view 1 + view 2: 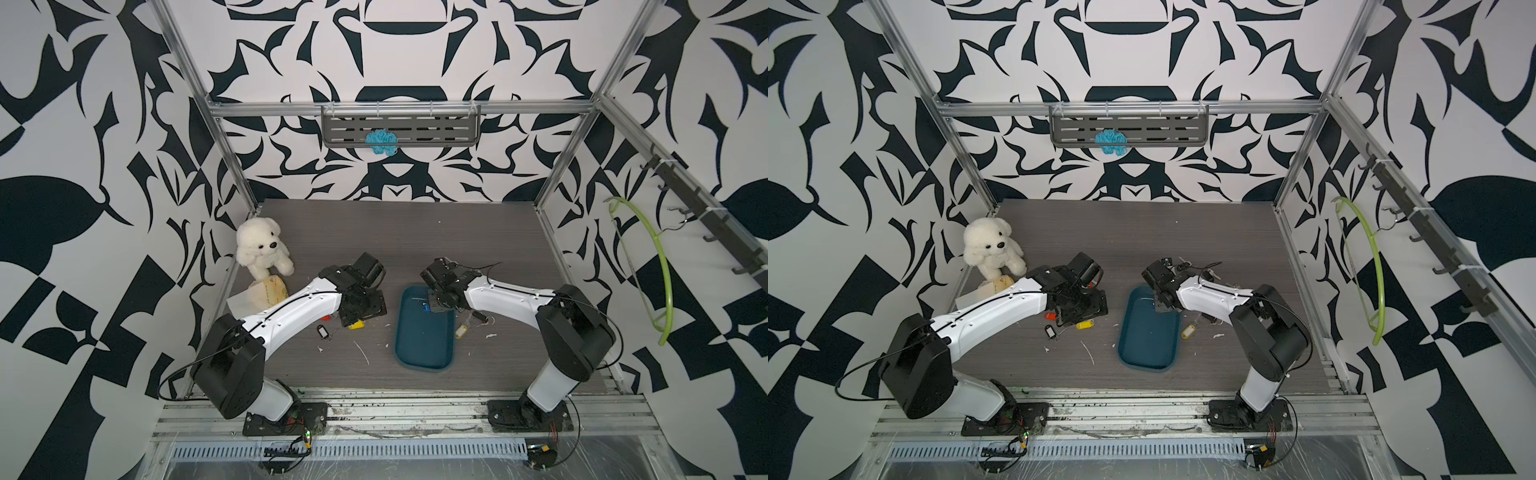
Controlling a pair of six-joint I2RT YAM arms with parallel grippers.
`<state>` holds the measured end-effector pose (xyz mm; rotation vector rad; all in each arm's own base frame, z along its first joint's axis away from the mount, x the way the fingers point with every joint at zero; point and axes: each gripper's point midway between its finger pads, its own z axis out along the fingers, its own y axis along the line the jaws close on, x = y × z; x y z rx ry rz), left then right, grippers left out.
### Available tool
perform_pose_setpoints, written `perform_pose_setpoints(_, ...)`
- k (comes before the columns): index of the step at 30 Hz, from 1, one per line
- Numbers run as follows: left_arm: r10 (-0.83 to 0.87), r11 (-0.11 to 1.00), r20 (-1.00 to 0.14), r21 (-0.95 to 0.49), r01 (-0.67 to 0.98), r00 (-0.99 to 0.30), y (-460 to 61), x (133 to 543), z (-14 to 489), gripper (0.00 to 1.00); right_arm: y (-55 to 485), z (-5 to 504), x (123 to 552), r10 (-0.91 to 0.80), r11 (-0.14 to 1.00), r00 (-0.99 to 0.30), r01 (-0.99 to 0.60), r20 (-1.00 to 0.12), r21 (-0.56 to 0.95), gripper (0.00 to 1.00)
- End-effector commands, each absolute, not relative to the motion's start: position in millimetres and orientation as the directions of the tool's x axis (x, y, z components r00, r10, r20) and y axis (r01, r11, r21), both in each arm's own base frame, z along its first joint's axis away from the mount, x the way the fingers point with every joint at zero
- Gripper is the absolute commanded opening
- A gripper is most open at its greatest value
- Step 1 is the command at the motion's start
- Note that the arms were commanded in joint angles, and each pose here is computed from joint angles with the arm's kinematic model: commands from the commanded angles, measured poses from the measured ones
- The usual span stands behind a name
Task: Take the keys out of the storage box
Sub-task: Adjust the key in the storage box, then pick up the key from the storage box.
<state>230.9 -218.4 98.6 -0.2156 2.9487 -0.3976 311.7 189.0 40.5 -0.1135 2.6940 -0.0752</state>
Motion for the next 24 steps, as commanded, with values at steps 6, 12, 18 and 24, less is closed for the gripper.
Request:
perform_pose_setpoints(6,-0.153,0.957,-0.141,-0.268,-0.111,-0.978,-219.1,227.7,98.1,0.80,219.3,19.3,294.0,-0.105,0.993,-0.947,-0.082,-0.305,-0.087,0.00)
perform_pose_setpoints(12,-0.153,0.960,-0.143,-0.258,-0.112,-0.978,-213.9,224.0,98.3,0.80,233.9,28.8,263.7,-0.041,0.998,-0.982,-0.049,-0.186,0.039,0.00)
perform_pose_setpoints(18,-0.154,0.959,-0.144,-0.260,-0.113,-0.978,-216.1,226.2,98.7,0.80,227.8,66.9,245.9,0.048,0.991,-0.980,0.022,-0.195,0.132,0.00)
perform_pose_setpoints(24,-0.150,0.958,-0.147,-0.265,-0.108,-0.978,-219.1,227.3,99.6,0.80,203.3,114.6,244.1,0.098,0.991,-0.965,0.073,-0.243,0.111,0.36)
